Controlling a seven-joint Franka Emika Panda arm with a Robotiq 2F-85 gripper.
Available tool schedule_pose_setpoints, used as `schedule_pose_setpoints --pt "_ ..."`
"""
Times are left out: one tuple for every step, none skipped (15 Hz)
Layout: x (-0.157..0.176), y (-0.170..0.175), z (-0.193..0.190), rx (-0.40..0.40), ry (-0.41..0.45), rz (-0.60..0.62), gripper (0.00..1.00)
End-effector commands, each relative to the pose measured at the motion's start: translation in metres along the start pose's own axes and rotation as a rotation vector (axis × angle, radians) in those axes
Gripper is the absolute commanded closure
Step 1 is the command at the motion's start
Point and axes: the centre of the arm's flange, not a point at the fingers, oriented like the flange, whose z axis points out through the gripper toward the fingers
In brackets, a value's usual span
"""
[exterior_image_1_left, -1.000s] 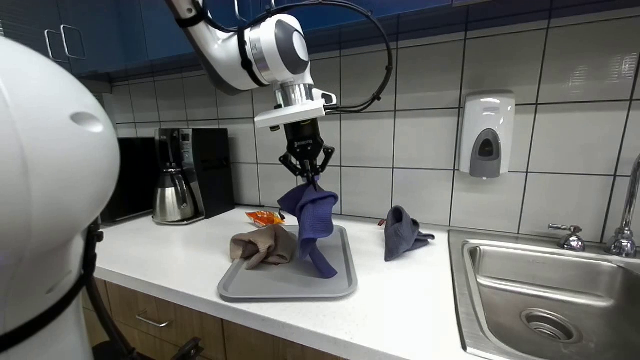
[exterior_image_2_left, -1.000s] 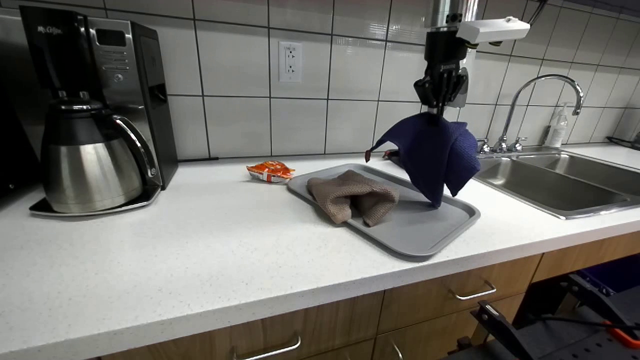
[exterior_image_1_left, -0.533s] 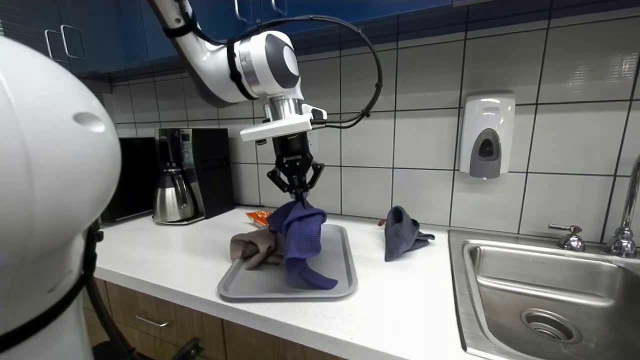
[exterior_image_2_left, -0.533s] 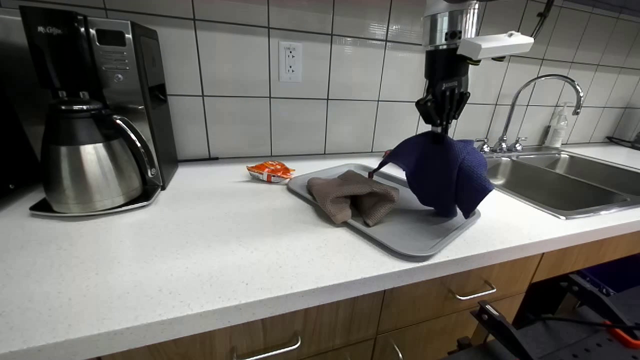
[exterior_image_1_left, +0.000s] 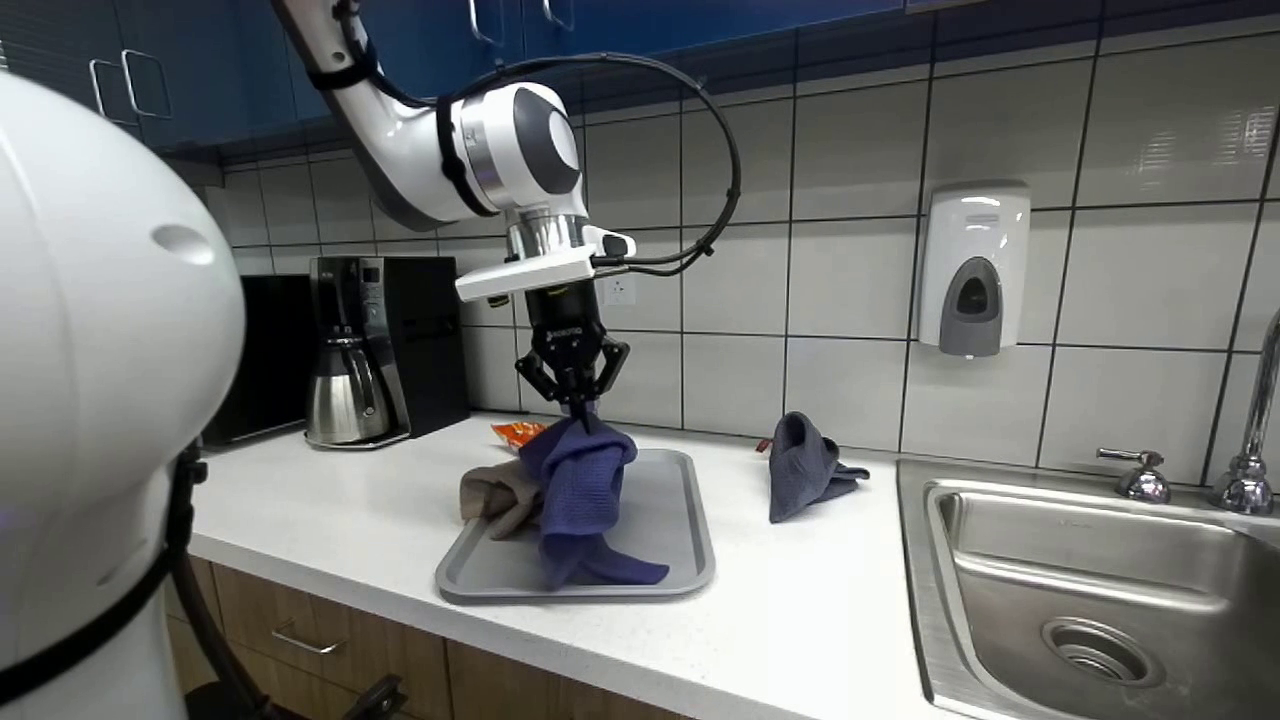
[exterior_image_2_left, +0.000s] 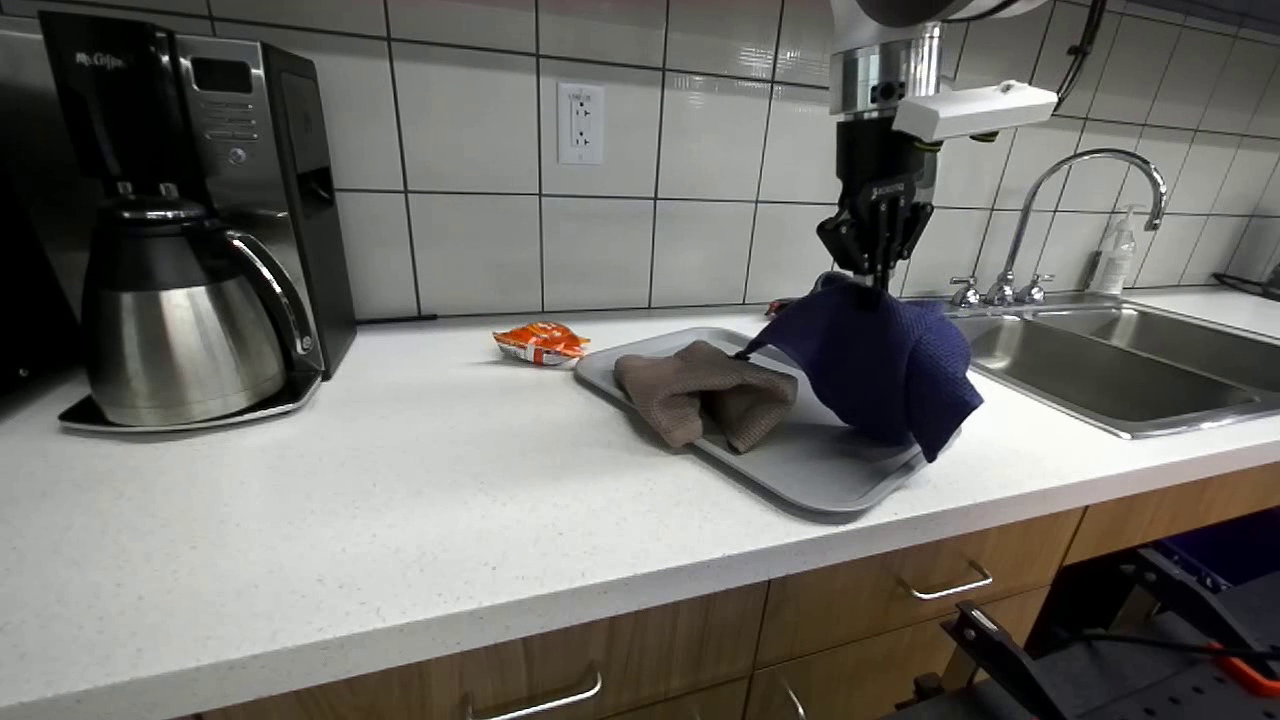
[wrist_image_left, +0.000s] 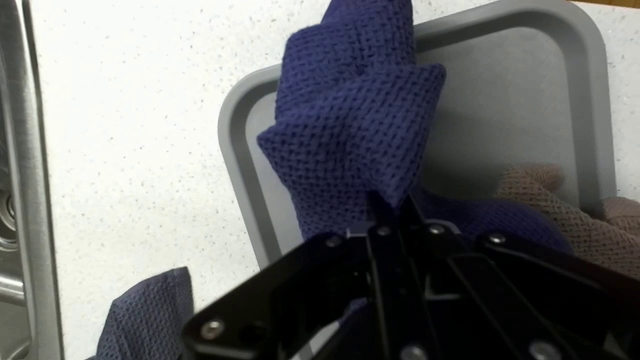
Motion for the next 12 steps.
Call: schedule_pose_setpoints --pt "0.012 -0.012 0.004 -0.019 -0.024 0.046 0.98" --pt "0.015 -0.014 0.006 -0.021 -0.033 0.055 0.98" --pt "0.019 -0.014 0.009 -0.021 -0.041 0.062 0.98" --pt "0.021 -0.015 0.011 -0.021 -0.044 0.067 0.98" --pt "0.024 -0.016 0.013 -0.023 -0.049 0.073 0.98" --pt "0.028 -0.017 0.016 -0.025 -0.055 0.081 0.98" --pt "0.031 -0.017 0.019 -0.028 -0.057 0.087 0.98" --pt "0.036 -0.017 0.023 -0.031 -0.062 0.096 0.98" --pt "0.039 -0.017 0.026 -0.033 -0.066 0.105 0.98" --pt "0.043 -0.017 0.029 -0.037 -0.068 0.115 0.98" --pt "0.047 -0.017 0.033 -0.040 -0.072 0.123 0.98" --pt "0.051 -0.017 0.036 -0.044 -0.077 0.131 0.98"
